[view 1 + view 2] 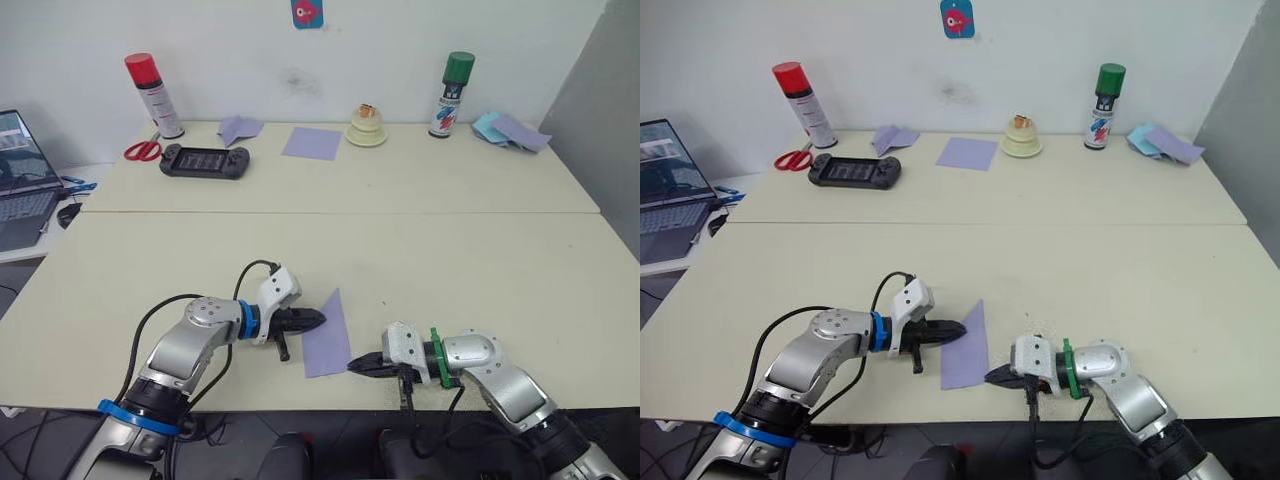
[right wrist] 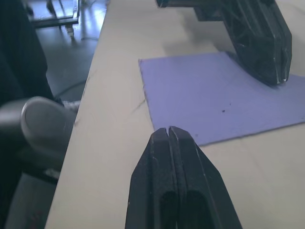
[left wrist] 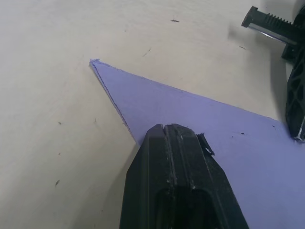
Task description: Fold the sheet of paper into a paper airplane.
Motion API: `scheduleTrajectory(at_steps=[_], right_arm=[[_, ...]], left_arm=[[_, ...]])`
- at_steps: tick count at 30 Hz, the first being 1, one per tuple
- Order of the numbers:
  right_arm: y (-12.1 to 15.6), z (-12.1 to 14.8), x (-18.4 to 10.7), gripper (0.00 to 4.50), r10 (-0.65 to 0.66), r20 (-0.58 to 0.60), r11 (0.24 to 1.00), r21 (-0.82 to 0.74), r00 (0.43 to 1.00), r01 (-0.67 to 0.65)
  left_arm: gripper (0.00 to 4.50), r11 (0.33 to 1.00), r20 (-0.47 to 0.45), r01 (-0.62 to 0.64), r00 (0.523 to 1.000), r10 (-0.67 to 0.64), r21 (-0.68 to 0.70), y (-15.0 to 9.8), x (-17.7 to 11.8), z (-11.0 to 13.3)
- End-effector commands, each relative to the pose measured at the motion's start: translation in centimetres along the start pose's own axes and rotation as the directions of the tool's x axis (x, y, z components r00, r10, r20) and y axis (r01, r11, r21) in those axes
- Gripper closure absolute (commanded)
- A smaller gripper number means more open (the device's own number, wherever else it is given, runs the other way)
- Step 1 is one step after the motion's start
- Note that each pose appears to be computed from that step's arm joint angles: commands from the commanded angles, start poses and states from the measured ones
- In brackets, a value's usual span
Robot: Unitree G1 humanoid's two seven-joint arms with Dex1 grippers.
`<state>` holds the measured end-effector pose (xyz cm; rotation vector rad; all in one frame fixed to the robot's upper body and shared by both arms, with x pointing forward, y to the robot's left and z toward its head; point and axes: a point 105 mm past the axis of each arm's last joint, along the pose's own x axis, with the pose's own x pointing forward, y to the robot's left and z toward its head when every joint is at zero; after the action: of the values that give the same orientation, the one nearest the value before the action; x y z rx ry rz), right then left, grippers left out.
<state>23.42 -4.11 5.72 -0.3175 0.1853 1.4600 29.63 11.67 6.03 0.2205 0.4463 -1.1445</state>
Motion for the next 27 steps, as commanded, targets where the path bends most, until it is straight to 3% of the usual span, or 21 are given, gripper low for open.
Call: scheduleTrajectory(at_steps=[1, 7, 8, 10, 13, 17, 20, 21, 27], right_arm=[[-1.1, 5.2, -1.3, 4.50, -0.052, 0.141, 0.997, -0.052, 0.989, 0.060], [-2.0, 7.2, -2.2, 4.50, -0.119, 0.148, 0.986, -0.095, 0.982, 0.134], [-2.0, 7.5, -2.3, 4.32, -0.127, 0.149, 0.985, -0.099, 0.981, 0.143], [-2.1, 8.1, -2.5, 3.92, -0.134, 0.156, 0.983, -0.104, 0.979, 0.152], [-2.1, 9.2, -3.1, 2.85, -0.141, 0.161, 0.979, -0.121, 0.977, 0.161], [-1.8, 10.0, -4.9, 1.35, -0.122, 0.114, 0.983, -0.120, 0.986, 0.136], [-0.5, 9.8, -6.2, 0.27, -0.059, 0.043, 0.993, -0.098, 0.997, 0.063], [0.1, 9.7, -6.6, 0.03, -0.032, 0.022, 0.996, -0.087, 0.999, 0.033], [1.5, 10.0, -7.3, 0.03, 0.003, -0.008, 0.998, -0.062, 1.000, -0.004]], left_arm=[[4.44, 1.000, 0.011, -0.029, 1.000, 0.029, 0.010, 0.4, -0.6, 0.6], [4.44, 0.980, 0.094, -0.045, 0.995, 0.027, 0.193, 0.7, -2.2, 5.7], [4.48, 0.975, 0.108, -0.053, 0.994, 0.030, 0.216, 0.8, -2.6, 6.5], [3.97, 0.961, 0.116, -0.043, 0.993, 0.011, 0.275, 0.5, -3.4, 7.9], [3.14, 0.907, 0.093, -0.007, 0.995, -0.035, 0.420, -0.3, -5.0, 9.3], [1.84, 0.811, 0.015, 0.031, 0.999, -0.049, 0.584, -0.2, -6.0, 8.9], [0.87, 0.749, -0.082, 0.137, 0.991, -0.110, 0.648, -0.5, -6.4, 7.6], [0.83, 0.728, -0.113, 0.175, 0.985, -0.134, 0.663, -0.7, -6.4, 7.2], [0.83, 0.579, -0.182, 0.269, 0.962, -0.206, 0.769, -0.9, -5.7, 5.8]])
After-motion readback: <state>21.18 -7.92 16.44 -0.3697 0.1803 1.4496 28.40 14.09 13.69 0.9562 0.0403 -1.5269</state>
